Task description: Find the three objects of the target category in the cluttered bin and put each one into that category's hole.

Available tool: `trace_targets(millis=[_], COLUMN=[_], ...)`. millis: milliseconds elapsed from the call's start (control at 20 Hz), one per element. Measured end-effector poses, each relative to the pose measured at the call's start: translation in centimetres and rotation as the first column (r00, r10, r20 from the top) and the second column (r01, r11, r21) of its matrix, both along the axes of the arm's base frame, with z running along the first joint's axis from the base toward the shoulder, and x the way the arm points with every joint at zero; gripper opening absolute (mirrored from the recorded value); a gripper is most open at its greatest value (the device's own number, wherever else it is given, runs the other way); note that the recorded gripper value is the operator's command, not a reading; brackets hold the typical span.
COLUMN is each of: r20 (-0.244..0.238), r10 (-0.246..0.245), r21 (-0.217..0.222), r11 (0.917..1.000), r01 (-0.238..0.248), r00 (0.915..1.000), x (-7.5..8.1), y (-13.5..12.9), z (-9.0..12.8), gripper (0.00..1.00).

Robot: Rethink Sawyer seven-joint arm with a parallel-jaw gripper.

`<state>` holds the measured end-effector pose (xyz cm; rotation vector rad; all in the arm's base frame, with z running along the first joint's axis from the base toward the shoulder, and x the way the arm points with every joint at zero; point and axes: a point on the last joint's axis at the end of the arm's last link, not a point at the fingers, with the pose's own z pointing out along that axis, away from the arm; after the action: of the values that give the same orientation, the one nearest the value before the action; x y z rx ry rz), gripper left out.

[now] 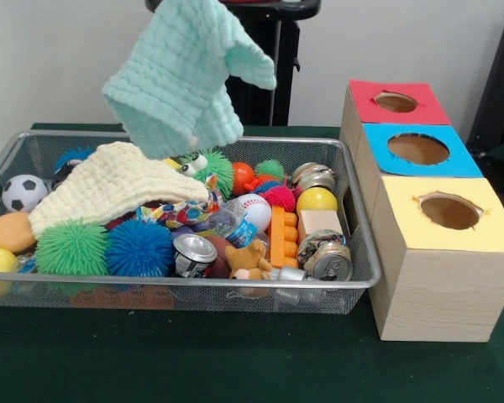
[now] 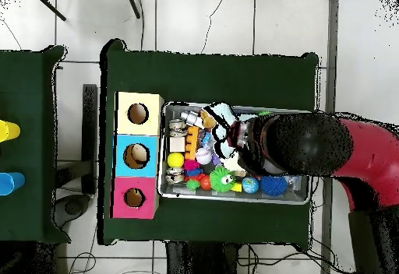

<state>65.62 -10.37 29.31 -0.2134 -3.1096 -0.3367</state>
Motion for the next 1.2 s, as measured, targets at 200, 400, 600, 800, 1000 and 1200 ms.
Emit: trace_targets(millis=[200,400,600,800,1000,1200], r20=[-0.003,-0.008,-0.012,-0.011,-0.017,-0.036], r10=[0.007,0.013,0.015,0.017,0.014,0.012], r21=[0.003,0.014,0.027,0.034,0.045,0.051], r11=[1.0000,0.9998,0.9995,0.9993,0.9989,0.9986], r01=[-0.007,-0.013,-0.015,-0.017,-0.013,-0.010], r00=[1.0000,0.9999,0.9998,0.9998,0.9998,0.9993], x=[-0.2,-0.7,-1.2,-1.5,-2.1,-3.0], y=[0.3,0.8,1.2,1.2,1.1,0.8], z=[-0.3,-1.6,-3.1,-4.4,-5.6,-6.3], gripper=[0.00,0.00,0.00,0.00,0.00,0.00])
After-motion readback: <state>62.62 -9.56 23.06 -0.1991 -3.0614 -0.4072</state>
